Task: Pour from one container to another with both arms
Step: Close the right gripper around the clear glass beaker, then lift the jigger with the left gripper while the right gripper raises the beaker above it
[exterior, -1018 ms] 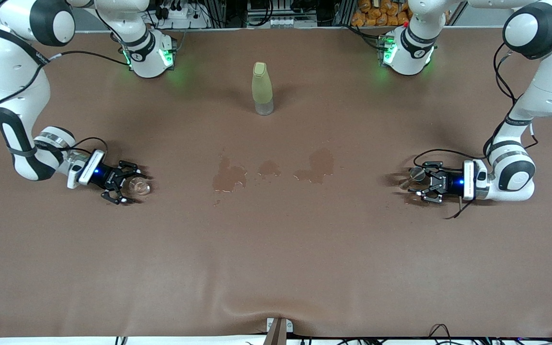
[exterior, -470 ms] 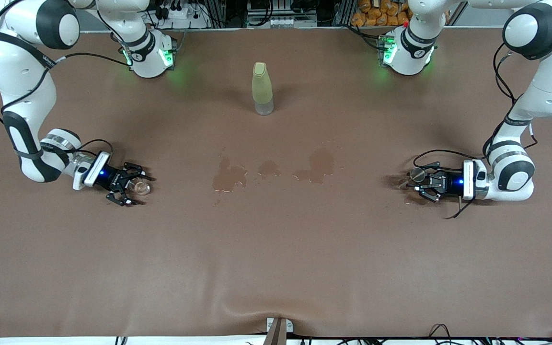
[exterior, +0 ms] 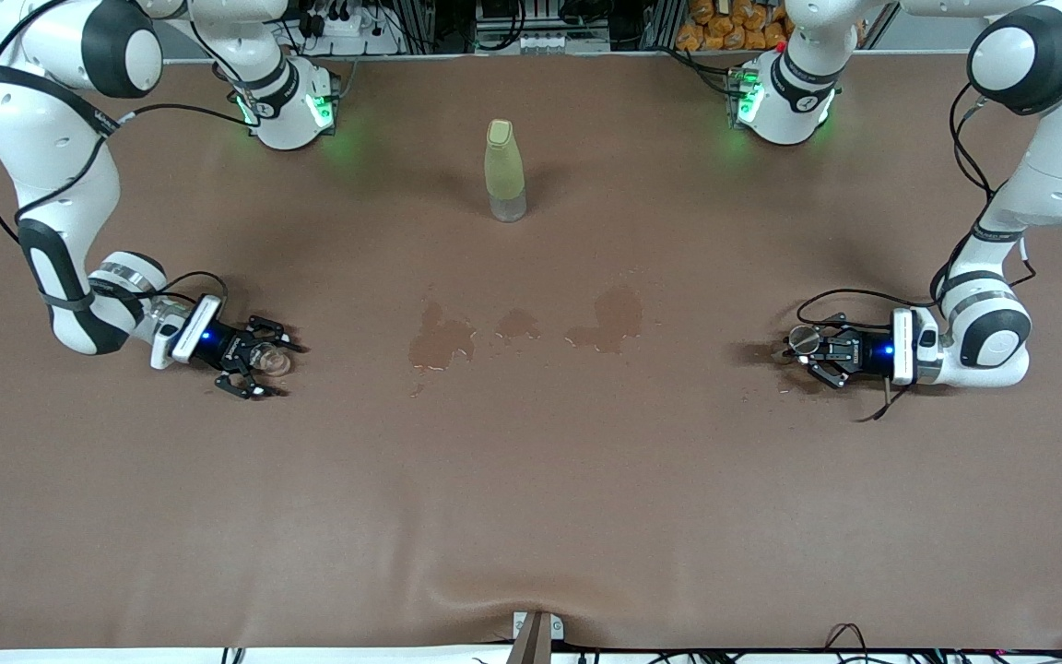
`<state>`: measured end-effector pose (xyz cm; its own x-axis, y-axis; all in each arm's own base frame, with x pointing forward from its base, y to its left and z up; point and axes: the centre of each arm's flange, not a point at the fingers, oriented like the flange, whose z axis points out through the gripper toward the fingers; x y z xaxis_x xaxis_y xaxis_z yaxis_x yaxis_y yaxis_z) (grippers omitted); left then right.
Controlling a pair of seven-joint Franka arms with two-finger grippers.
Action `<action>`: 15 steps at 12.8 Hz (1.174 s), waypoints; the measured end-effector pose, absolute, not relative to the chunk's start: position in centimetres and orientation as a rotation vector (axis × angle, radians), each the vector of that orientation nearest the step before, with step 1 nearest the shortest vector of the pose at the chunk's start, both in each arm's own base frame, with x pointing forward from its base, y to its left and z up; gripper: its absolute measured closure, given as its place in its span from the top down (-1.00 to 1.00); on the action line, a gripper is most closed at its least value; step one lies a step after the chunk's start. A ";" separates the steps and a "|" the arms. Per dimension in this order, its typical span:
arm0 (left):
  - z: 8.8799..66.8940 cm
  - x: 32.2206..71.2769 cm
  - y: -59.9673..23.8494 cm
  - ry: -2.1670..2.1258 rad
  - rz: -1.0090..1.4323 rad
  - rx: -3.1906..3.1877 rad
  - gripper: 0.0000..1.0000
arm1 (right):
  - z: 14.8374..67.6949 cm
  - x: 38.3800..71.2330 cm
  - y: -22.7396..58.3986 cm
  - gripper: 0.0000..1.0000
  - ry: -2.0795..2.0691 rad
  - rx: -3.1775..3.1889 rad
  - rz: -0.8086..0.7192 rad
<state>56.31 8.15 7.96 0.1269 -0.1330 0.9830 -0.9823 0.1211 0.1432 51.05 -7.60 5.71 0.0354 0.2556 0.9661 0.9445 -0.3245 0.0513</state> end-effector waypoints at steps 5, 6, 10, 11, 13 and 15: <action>8.8 57.3 6.4 -1.246 0.980 1.234 -0.58 | 5.8 51.3 -7.6 -0.56 -1.234 -1.652 -1.332; 9.3 57.9 4.8 -1.239 0.995 1.217 -0.58 | 6.0 51.6 -7.5 -0.64 -1.241 -1.647 -1.336; 10.7 60.3 -2.0 -1.242 1.000 1.226 -0.58 | 7.4 53.2 -7.0 -0.65 -1.224 -1.586 -1.363; 10.9 60.8 -4.0 -1.238 1.012 1.231 -0.58 | 8.0 53.7 -6.7 -0.65 -1.214 -1.557 -1.369; 11.2 61.5 -7.8 -1.236 1.033 1.251 -0.58 | 9.8 54.5 -6.1 -0.65 -1.210 -1.502 -1.374; 11.4 62.0 -11.4 -1.253 1.043 1.285 -0.58 | 12.5 55.3 -5.8 -0.65 -1.226 -1.455 -1.370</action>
